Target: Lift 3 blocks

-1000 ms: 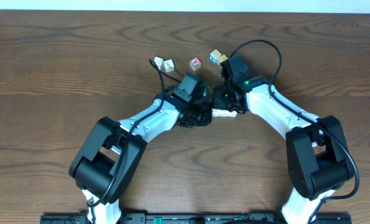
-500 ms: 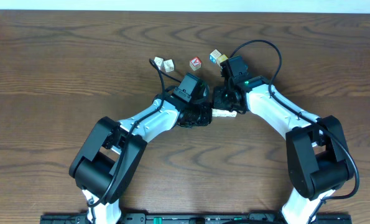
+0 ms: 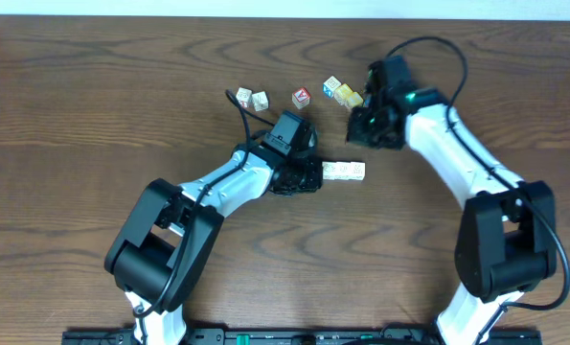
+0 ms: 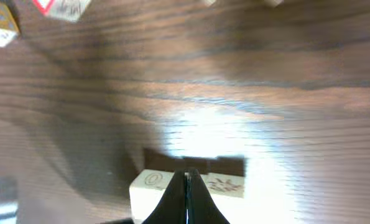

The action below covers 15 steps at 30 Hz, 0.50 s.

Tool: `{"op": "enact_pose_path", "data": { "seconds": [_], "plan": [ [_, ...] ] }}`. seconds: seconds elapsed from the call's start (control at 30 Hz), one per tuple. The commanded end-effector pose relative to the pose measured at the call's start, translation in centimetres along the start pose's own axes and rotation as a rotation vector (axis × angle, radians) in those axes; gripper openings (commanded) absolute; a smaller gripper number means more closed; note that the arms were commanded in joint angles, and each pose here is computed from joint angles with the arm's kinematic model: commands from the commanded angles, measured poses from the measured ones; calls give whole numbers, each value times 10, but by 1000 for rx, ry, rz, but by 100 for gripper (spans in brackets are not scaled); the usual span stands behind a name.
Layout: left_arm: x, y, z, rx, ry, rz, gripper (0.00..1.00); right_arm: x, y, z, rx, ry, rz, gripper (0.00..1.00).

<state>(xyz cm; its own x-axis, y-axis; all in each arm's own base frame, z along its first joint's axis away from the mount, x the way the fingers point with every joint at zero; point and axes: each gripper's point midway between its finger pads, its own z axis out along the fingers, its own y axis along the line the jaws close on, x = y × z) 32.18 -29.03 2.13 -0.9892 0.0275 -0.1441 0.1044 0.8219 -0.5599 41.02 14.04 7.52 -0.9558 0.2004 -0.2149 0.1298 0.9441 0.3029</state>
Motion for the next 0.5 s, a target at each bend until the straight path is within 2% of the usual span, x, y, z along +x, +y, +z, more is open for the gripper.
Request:
{"op": "enact_pose_path", "data": {
  "seconds": [0.0, 0.2, 0.47],
  "plan": [
    [0, 14, -4, -23, 7, -11, 7, -10, -9, -14, -18, 16, -9, 1],
    [-13, 34, -28, -44, -22, -27, 7, -7, -46, -21, 16, 66, 49, 1],
    [-21, 69, -43, -94, -29, -125, 7, 6, -30, -6, -36, 91, 18, 1]
  ]
}}
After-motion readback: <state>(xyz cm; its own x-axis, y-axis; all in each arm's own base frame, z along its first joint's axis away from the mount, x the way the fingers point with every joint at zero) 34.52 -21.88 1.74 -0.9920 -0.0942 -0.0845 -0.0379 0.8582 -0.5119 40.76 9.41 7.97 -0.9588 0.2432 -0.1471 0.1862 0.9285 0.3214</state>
